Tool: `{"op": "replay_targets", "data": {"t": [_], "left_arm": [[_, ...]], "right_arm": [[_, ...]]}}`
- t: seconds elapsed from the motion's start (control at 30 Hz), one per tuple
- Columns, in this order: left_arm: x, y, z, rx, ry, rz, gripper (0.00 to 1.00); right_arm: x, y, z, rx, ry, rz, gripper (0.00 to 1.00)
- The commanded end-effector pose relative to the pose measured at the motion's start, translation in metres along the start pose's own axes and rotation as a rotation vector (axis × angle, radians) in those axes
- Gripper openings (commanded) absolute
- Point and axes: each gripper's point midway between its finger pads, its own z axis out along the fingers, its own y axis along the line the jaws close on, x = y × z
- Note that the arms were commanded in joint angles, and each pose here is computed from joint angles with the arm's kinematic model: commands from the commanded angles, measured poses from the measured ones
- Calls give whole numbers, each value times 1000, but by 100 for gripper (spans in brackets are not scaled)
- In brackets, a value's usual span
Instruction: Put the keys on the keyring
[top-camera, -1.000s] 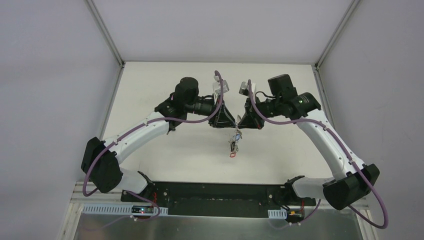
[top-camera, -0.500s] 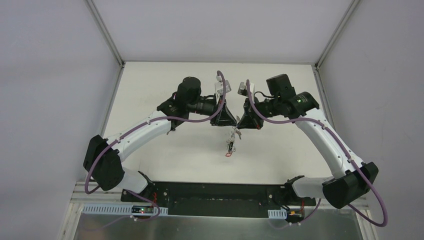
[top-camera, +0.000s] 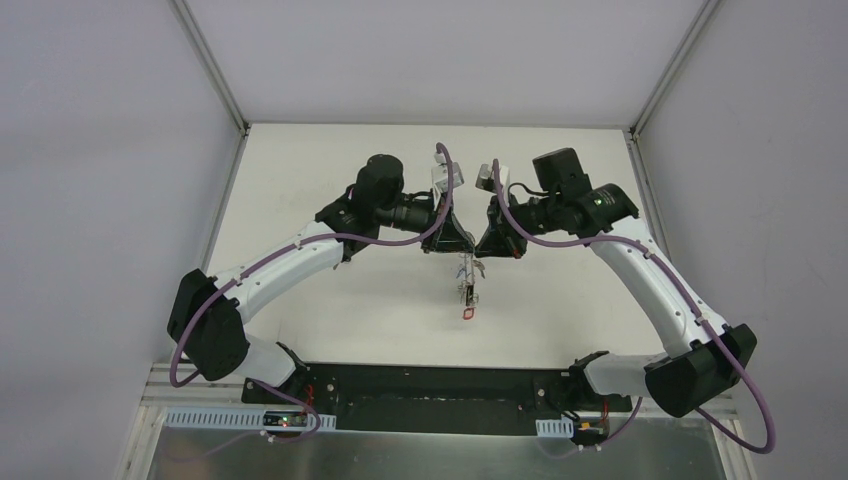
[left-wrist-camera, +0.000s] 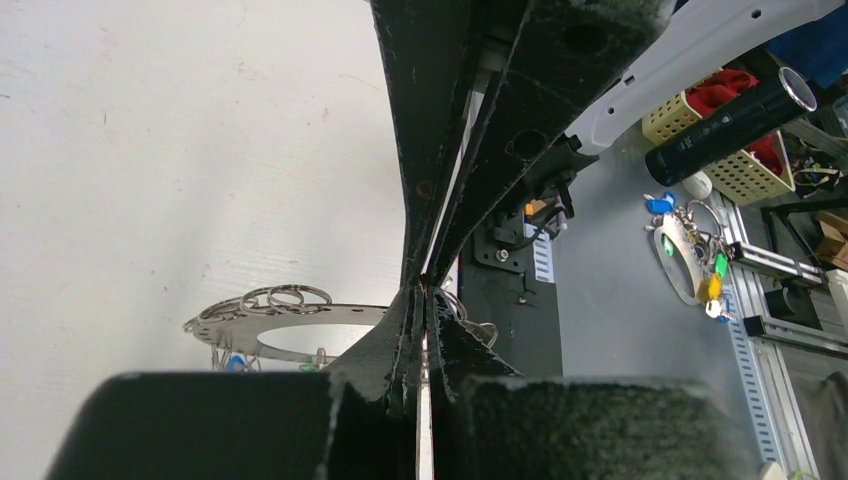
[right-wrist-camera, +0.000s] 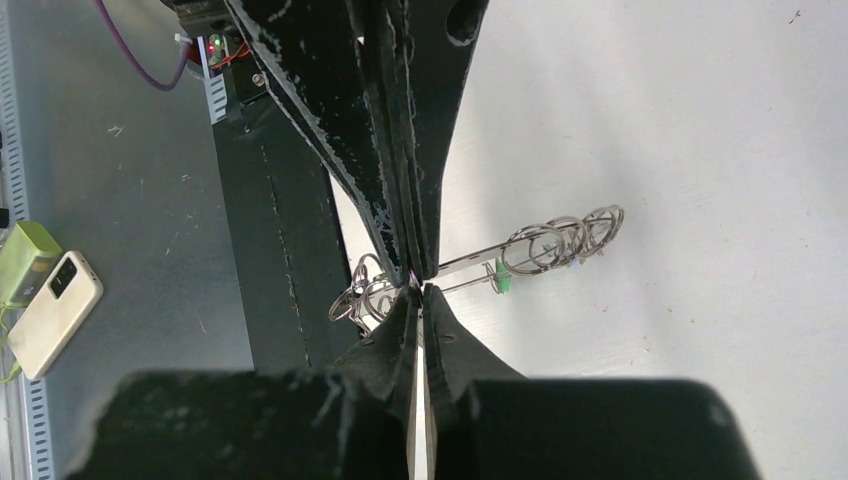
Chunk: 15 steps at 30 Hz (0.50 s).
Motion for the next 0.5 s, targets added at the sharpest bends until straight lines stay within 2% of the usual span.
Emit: {"op": "replay_targets", "data": {"t": [0.0, 0.1, 0.3, 0.47], "left_arm": [[-18, -13, 0, 41, -45, 62, 0], [-21, -19, -2, 62, -53, 69, 0], [-33, -32, -5, 91, -91, 20, 0], [-40, -32, -6, 72, -118, -34, 0]], "right_arm": [[-10, 7, -3, -16, -49, -36, 3], [-12, 9, -8, -31, -81, -24, 12], [-20, 14, -23, -70, -199, -4, 40], [-18, 19, -32, -98, -276, 16, 49]]}}
